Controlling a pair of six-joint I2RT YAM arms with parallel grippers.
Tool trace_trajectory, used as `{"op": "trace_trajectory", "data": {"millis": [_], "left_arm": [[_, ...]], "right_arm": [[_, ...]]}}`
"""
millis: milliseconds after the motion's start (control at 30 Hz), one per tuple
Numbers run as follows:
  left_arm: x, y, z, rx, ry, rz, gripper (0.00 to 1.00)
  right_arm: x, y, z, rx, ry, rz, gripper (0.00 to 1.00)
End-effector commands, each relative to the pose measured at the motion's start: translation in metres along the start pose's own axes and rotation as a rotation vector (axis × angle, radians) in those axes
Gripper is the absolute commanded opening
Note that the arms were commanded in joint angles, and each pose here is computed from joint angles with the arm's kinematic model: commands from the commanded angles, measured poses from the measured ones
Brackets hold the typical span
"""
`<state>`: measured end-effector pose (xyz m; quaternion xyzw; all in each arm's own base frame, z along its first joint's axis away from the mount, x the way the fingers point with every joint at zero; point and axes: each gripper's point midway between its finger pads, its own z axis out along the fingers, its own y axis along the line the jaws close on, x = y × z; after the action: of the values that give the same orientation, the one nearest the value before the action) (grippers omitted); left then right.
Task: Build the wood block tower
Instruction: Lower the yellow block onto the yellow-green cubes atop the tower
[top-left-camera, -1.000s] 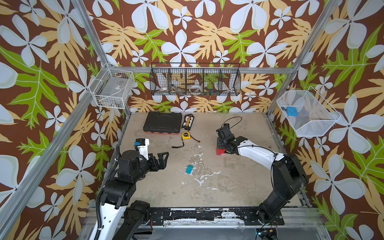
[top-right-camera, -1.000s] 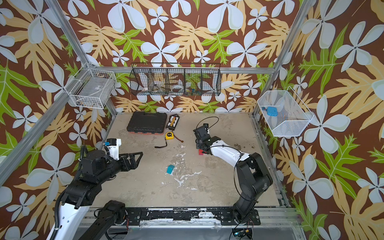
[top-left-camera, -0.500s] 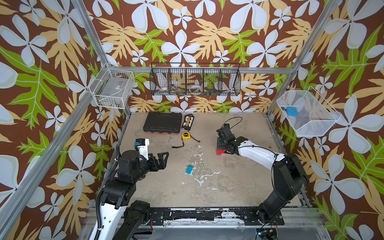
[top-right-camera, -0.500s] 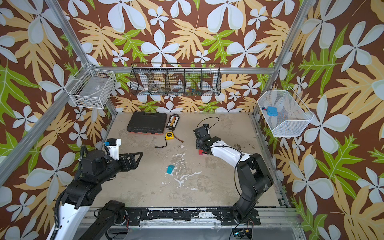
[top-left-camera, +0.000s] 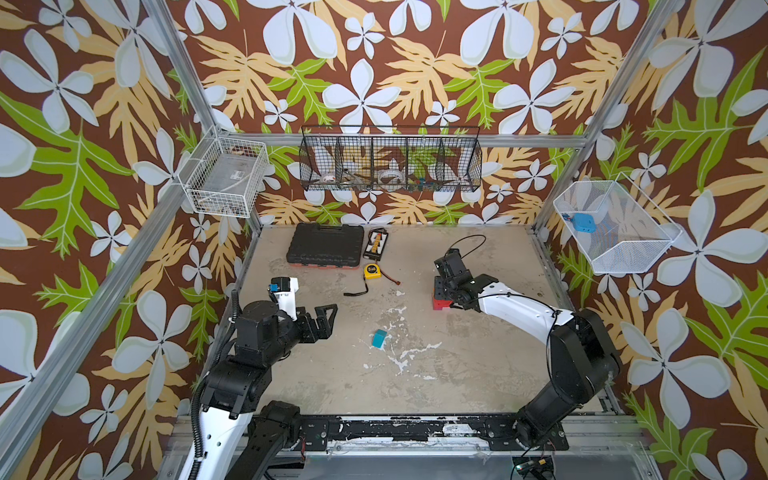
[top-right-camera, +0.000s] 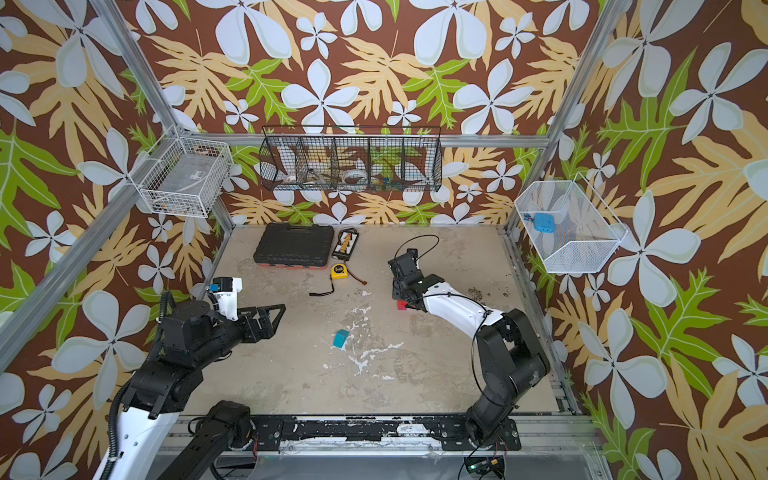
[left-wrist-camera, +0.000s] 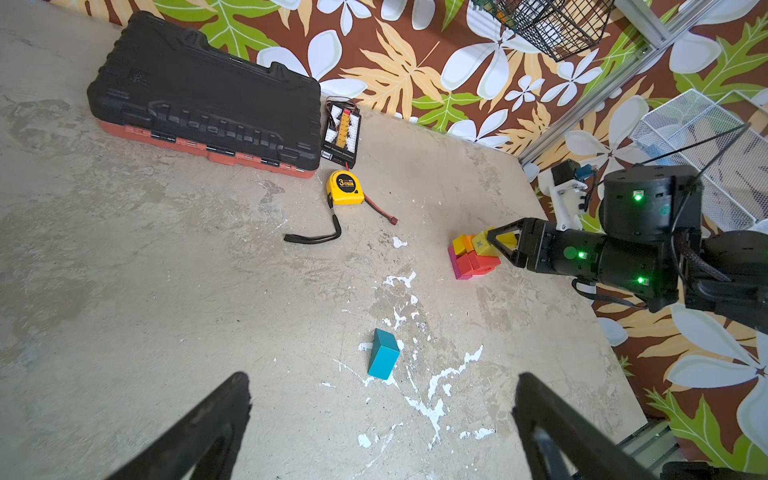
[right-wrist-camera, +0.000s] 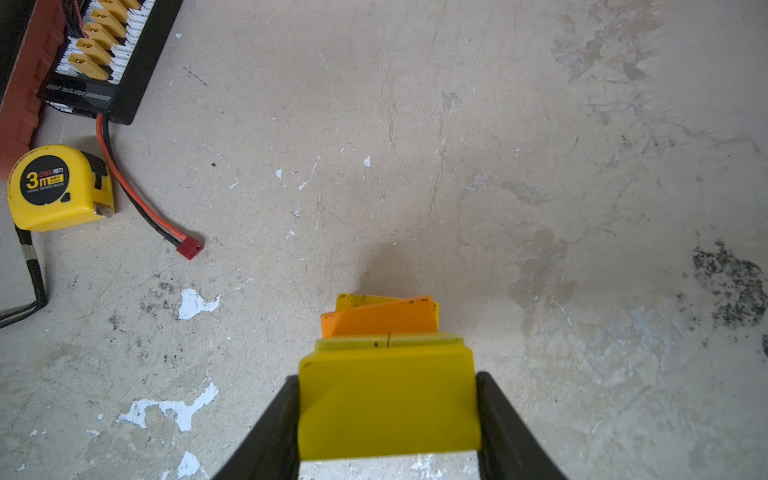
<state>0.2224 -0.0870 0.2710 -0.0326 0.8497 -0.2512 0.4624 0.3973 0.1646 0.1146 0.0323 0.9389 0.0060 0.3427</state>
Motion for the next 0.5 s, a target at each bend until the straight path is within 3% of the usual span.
{"op": "trace_trajectory", "data": {"millis": [0,233,467], "left_arm": [[-0.0024,-0.0015,0.0001,0.008,-0.01,0.015,1.0],[-0.0026,-0.002,0.0,0.01,-0.01,0.015,1.0],[-0.0025,-0.0021,-0.0002,0.01,-0.011,0.016,1.0]], "right_arm": [[-0.001,0.0014,0.0025,0.004,0.0,0.007,0.51],[-0.0015,-0.0024,0.0036,0.03,-0.002,0.004,0.6],[-0.0022,-0.0055,0.0006,0.04,-0.008,0.006,0.61]]}}
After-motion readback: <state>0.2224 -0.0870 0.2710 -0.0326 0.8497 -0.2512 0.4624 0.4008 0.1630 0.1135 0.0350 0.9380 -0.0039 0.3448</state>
